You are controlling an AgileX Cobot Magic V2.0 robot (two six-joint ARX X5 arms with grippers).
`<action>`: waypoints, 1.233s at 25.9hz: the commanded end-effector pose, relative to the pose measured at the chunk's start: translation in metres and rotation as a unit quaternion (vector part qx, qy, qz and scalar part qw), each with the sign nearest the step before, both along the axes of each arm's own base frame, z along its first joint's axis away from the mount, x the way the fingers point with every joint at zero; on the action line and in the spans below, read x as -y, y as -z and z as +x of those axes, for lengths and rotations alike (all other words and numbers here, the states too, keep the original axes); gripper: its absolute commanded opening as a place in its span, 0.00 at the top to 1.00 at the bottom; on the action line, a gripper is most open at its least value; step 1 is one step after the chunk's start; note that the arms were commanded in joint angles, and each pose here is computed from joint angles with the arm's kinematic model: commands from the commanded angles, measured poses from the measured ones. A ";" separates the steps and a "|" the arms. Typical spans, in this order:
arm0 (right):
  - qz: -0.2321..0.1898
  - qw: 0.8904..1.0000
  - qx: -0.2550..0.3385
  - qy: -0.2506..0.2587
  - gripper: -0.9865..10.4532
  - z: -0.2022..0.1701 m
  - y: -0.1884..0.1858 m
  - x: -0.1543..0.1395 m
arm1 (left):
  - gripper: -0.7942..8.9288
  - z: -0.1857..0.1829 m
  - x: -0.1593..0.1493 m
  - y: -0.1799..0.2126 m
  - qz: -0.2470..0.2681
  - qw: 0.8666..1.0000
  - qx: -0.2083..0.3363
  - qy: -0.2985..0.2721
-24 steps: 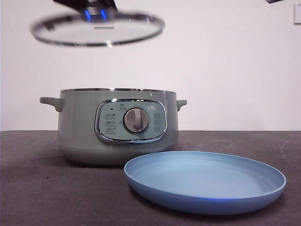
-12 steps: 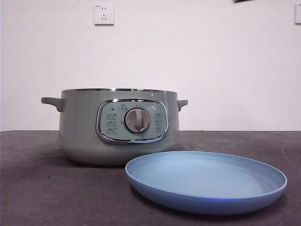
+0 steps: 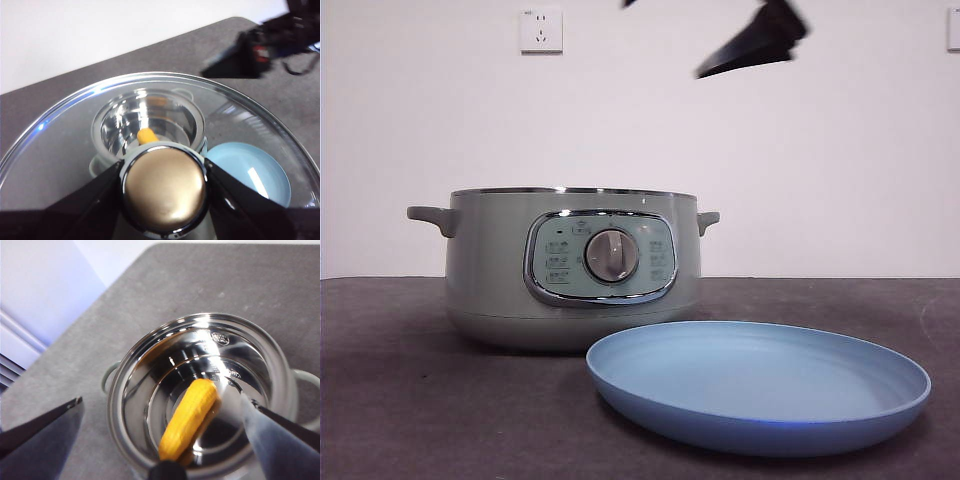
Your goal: Take the corn out from the steamer,put the corn on the plate,close the lid
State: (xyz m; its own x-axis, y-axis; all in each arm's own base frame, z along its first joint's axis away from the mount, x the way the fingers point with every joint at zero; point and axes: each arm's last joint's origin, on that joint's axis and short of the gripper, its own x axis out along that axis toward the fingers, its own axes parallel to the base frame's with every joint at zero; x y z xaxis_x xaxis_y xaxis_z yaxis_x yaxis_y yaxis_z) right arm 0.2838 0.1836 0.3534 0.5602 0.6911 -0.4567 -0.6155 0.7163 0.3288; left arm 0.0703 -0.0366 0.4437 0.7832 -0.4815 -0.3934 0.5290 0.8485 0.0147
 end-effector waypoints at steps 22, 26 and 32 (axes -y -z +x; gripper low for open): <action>-0.240 0.965 -0.096 0.042 0.40 0.097 0.121 -0.140 | 0.93 -0.050 -0.025 0.006 -0.004 1.000 0.012 -0.012; -0.266 0.955 -0.122 0.037 0.40 0.098 0.141 -0.142 | 0.93 -0.050 -0.025 0.006 -0.004 1.000 0.012 -0.012; -0.273 0.953 -0.131 0.033 0.67 0.096 0.146 -0.142 | 0.93 -0.051 -0.025 0.007 0.000 1.000 0.005 -0.012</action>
